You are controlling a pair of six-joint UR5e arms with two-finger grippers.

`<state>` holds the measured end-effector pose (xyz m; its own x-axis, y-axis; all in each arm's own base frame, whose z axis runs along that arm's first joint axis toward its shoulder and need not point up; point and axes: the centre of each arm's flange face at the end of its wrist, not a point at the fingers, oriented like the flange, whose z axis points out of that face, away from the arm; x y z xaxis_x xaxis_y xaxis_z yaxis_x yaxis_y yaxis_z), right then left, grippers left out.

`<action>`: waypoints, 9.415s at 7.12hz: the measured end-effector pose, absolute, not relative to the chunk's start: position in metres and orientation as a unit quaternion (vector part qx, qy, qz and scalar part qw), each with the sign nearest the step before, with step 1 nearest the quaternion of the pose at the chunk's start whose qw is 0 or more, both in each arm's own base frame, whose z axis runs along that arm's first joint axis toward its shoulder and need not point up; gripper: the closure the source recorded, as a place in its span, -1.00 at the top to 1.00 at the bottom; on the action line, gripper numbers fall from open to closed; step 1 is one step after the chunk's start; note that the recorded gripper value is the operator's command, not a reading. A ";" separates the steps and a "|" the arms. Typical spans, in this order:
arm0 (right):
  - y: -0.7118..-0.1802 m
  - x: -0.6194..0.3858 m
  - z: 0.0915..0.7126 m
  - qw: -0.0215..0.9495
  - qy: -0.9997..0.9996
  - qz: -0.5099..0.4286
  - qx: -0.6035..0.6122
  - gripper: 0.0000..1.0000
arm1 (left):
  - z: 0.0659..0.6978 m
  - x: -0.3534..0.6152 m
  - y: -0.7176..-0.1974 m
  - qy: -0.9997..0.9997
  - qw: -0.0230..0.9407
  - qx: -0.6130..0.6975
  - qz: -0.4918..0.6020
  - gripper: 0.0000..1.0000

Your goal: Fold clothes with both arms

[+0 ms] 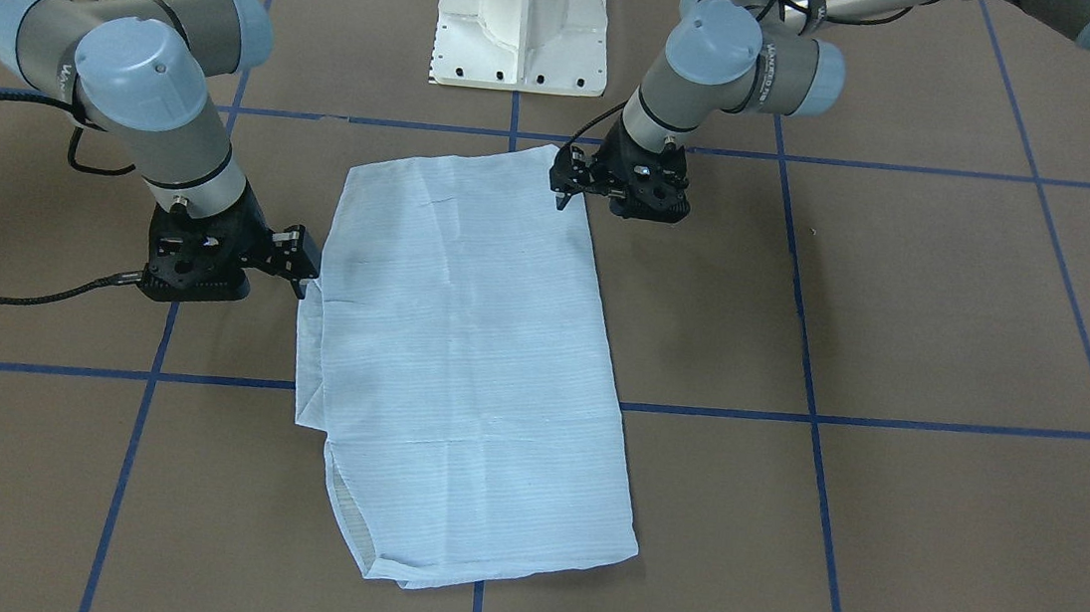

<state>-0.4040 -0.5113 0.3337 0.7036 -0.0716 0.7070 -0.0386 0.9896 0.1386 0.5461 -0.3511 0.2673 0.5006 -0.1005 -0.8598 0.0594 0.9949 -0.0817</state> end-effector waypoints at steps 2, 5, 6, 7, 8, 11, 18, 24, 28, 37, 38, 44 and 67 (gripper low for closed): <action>-0.509 -0.407 0.333 0.920 -0.386 -0.010 0.071 1.00 | 0.267 0.564 -0.326 0.491 0.870 -0.024 -0.048 0.17; -0.508 -0.409 0.332 0.920 -0.386 -0.011 0.071 1.00 | 0.264 0.573 -0.309 0.492 0.869 -0.030 -0.041 -0.22; -0.507 -0.410 0.333 0.920 -0.386 -0.011 0.070 1.00 | 0.261 0.573 -0.307 0.494 0.868 -0.030 -0.039 -0.23; -0.507 -0.410 0.333 0.920 -0.385 -0.011 0.070 1.00 | 0.259 0.573 -0.306 0.496 0.867 -0.030 -0.038 -0.23; -0.507 -0.411 0.333 0.920 -0.385 -0.012 0.070 1.00 | 0.258 0.574 -0.304 0.496 0.867 -0.031 -0.036 -0.23; -0.505 -0.413 0.334 0.920 -0.385 -0.013 0.069 1.00 | 0.260 0.576 -0.299 0.495 0.868 -0.033 -0.033 -0.21; -0.499 -0.417 0.333 0.920 -0.387 0.000 0.059 1.00 | 0.259 0.580 -0.290 0.494 0.868 -0.039 -0.031 -1.00; -0.305 -0.489 0.300 0.865 -0.409 0.285 -0.053 0.94 | 0.250 0.571 -0.287 0.504 0.862 -0.037 -0.031 -1.00; -0.250 -0.530 0.307 0.844 -0.389 0.363 -0.067 0.78 | 0.246 0.568 -0.286 0.508 0.860 -0.036 -0.031 -1.00; -0.258 -0.559 0.300 0.829 -0.382 0.403 -0.056 -0.40 | 0.244 0.567 -0.286 0.510 0.859 -0.036 -0.030 -1.00; -0.259 -0.559 0.298 0.828 -0.384 0.404 -0.057 -0.91 | 0.244 0.567 -0.286 0.511 0.859 -0.035 -0.030 -1.00; -0.265 -0.548 0.272 0.798 -0.407 0.437 -0.076 -1.00 | 0.228 0.551 -0.283 0.522 0.852 -0.032 -0.023 -1.00; -0.566 -0.589 0.203 0.839 -0.391 0.369 0.082 -0.65 | 0.241 0.525 -0.588 0.415 0.899 0.115 -0.083 -1.00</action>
<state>-0.5887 -0.5659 0.2026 0.4214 0.5549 0.7173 -0.6836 0.7141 -0.1509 0.5249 -0.5878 0.2412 0.6415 -0.0545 -0.7652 0.2455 0.9596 0.1376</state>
